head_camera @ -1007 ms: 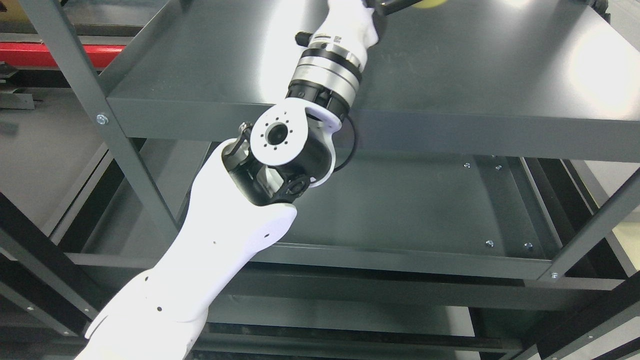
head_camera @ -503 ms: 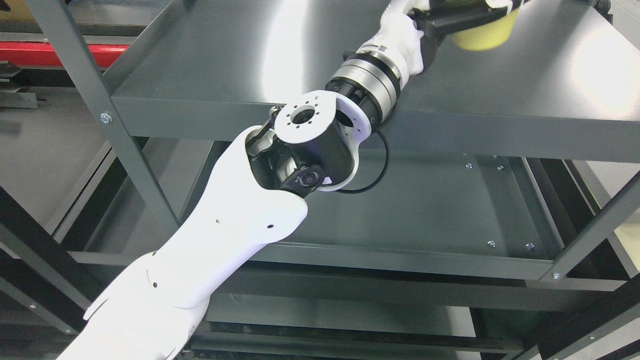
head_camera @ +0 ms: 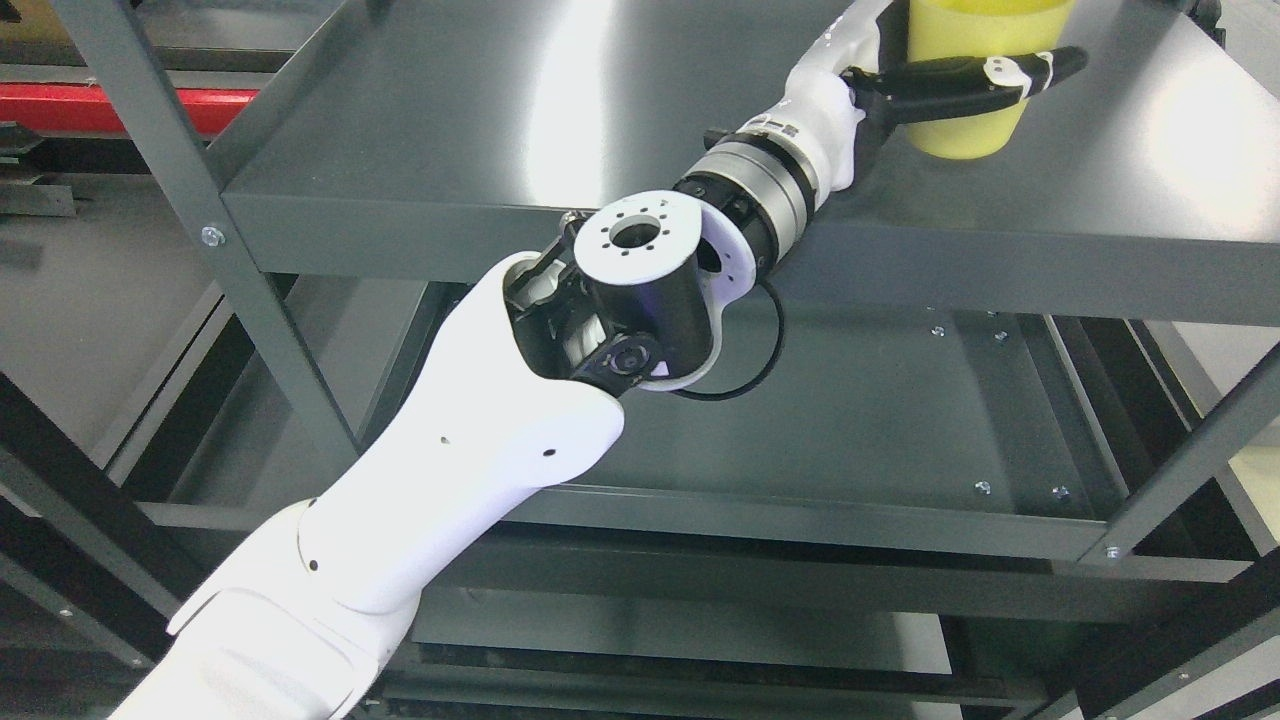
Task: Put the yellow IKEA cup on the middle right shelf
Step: 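Extend the left arm to carry the cup deep onto the shelf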
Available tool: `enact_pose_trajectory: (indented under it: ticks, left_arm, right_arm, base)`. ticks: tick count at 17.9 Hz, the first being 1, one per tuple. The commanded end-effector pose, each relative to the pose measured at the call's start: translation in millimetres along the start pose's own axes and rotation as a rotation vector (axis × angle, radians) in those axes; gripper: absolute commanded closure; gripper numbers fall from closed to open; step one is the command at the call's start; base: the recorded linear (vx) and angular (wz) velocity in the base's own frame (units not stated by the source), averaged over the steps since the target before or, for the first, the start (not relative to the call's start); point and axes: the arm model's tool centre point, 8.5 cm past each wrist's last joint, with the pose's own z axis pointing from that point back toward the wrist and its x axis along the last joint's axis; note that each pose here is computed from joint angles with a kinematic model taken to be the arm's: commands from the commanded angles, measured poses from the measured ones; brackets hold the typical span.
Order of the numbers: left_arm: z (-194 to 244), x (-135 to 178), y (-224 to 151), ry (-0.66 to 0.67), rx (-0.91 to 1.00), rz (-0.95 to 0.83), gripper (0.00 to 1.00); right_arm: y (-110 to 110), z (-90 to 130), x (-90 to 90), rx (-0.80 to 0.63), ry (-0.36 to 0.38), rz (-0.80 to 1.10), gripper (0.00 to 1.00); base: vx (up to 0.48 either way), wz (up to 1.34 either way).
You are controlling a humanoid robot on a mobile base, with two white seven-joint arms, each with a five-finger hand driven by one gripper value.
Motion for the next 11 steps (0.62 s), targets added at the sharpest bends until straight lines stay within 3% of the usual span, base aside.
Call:
enact_pose_trajectory:
  ticks: [1,11]
  left_arm:
    - [-0.5,2.2,13.0,-0.011,0.042,-0.033,0.04]
    - [7.5,34.5,32.9,-0.105,0.08,0.011,0.01]
  right_arm:
    - [-9.7,-0.6,-9.1,-0.012,0.015,-0.003,0.01]
    - [-9.7,-0.6,-9.1,-0.012,0.015,-0.003,0.01]
  base:
    - [0.0,0.0]
    - [0.0,0.0]
